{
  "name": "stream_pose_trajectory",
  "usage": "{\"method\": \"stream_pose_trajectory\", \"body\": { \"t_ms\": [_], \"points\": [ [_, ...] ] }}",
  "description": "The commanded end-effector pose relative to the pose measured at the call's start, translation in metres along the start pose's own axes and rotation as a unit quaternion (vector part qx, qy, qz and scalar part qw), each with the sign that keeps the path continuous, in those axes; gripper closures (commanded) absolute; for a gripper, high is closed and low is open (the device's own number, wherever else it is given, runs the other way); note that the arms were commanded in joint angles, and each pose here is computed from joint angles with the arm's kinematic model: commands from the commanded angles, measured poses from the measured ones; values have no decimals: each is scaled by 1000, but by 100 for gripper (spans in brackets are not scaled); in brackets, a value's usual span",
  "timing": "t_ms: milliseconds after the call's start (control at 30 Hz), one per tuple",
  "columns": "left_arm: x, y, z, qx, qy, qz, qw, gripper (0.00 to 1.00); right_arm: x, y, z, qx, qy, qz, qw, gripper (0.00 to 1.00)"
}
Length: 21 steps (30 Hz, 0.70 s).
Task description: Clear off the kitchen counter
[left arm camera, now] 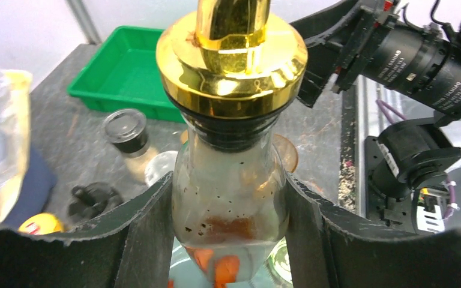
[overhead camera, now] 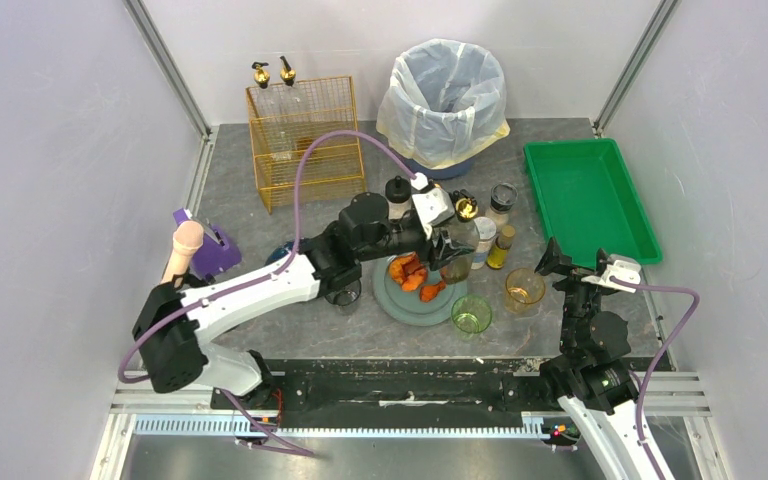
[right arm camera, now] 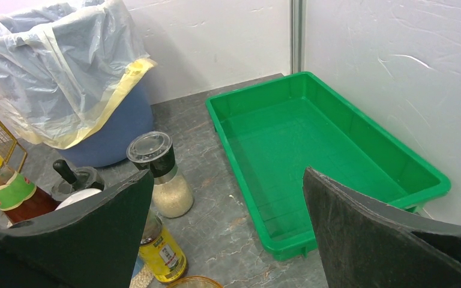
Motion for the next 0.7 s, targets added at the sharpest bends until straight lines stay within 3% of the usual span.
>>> {"method": "stream_pose_trajectory", "body": {
  "t_ms": [0,267,533,667],
  "points": [
    [86,-1,34,72,-80,-61,992,98,36,-17,15,-19,-86,-56,995,2],
    [134,32,82,257,-94,-45,961,98,36,-17,15,-20,-85,-57,994,2],
    [181,82,122,426,-123,-44,895,98,36,-18,15,-21,-86,-57,994,2],
    [201,110,137,473,-147,-36,868,98,36,-18,15,-22,-85,-57,994,2]
  ]
}}
Point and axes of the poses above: each gripper's point midway between its finger pads, its own z axis back along the fingers, its own y axis along the line the jaws close on, x = y × z, the point moved 6 cm from there along z, back along the fingers, and after that the axes turned 11 degrees about z, right-handed, at the moved point
